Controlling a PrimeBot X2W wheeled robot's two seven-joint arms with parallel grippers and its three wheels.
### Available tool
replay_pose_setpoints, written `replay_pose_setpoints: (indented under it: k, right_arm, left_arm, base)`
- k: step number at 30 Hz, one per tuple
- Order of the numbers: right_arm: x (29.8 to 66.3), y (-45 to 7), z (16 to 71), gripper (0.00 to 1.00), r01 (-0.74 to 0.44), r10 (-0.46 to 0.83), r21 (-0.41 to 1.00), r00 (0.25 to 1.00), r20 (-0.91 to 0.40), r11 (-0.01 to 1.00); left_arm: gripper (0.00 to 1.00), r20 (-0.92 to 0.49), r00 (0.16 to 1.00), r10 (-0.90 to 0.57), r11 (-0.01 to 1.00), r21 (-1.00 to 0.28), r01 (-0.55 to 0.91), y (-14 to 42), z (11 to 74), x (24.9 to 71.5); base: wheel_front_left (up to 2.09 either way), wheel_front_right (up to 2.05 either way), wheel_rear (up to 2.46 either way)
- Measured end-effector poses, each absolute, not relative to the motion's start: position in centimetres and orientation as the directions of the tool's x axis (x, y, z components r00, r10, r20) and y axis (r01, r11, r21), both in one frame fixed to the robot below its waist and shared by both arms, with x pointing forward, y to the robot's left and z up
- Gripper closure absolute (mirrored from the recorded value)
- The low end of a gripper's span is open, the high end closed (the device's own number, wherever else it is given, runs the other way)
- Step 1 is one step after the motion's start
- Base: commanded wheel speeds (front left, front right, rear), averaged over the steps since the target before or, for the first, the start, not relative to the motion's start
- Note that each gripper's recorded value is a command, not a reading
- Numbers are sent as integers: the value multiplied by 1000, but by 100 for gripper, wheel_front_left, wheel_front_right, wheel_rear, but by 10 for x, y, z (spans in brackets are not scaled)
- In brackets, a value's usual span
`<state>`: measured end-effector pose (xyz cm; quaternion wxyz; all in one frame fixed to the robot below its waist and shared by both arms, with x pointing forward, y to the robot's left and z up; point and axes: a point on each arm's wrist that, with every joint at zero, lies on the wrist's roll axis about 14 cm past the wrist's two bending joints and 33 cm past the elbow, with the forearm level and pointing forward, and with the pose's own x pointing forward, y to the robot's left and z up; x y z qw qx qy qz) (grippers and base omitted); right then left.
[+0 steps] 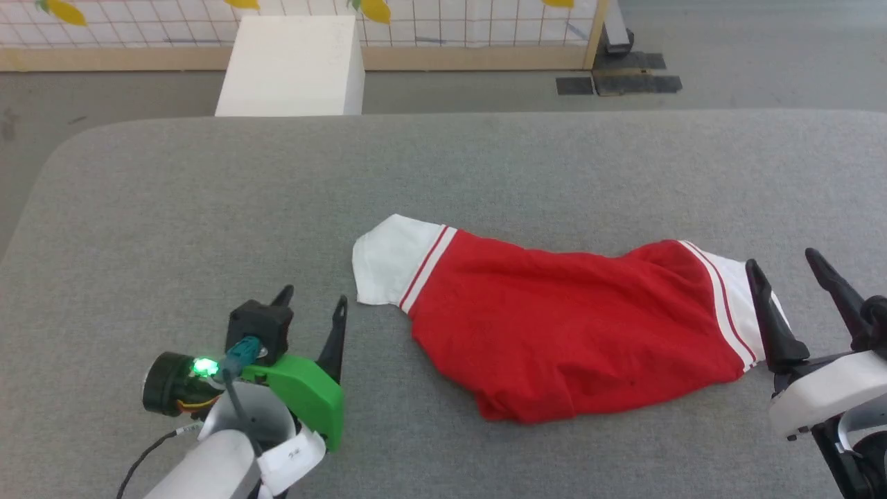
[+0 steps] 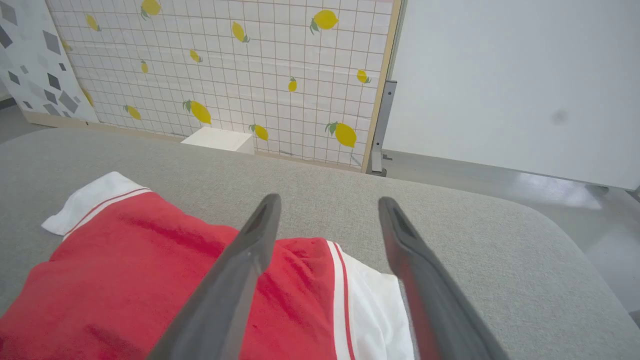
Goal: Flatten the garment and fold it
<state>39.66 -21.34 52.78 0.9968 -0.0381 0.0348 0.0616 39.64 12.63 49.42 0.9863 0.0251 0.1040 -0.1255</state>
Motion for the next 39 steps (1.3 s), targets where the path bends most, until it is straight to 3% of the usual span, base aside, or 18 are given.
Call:
replay_pose_setpoints:
  k: [11,17,25,26,27,29,33,39]
  right_arm:
    - [401,-224,511,0,-71,59,-91,991,-121,993]
    - [401,-233,488,0,-35,18,-96,985,-172,995]
    - [396,-245,466,0,11,-34,-106,975,-220,994]
    - [396,-246,465,0,15,-38,-105,974,-223,994]
    - [396,-247,463,0,18,-41,-104,974,-225,994]
    - [395,-248,460,0,24,-48,-106,971,-233,994]
    - [395,-246,460,0,23,-47,-104,971,-234,994]
    - [395,-240,466,0,3,-25,-97,974,-226,995]
  left_arm:
    - [0,-556,782,-283,929,44,367,101,457,442]
    - [0,-802,571,-175,942,33,335,110,411,462]
    - [0,-893,422,-158,939,-4,344,105,376,460]
    - [33,-901,402,-164,937,-14,350,104,374,458]
    - [100,-908,383,-172,933,-25,360,102,373,456]
    - [100,-912,363,-189,924,-39,381,101,373,453]
    - [100,-892,401,-209,923,-44,382,99,377,449]
    - [100,-790,581,-198,948,-3,319,118,405,457]
  base:
    - [0,0,0]
    - [0,0,0]
    - [0,0,0]
    - [0,0,0]
    - [0,0,0]
    - [0,0,0]
    - [0,0,0]
    - [0,0,0]
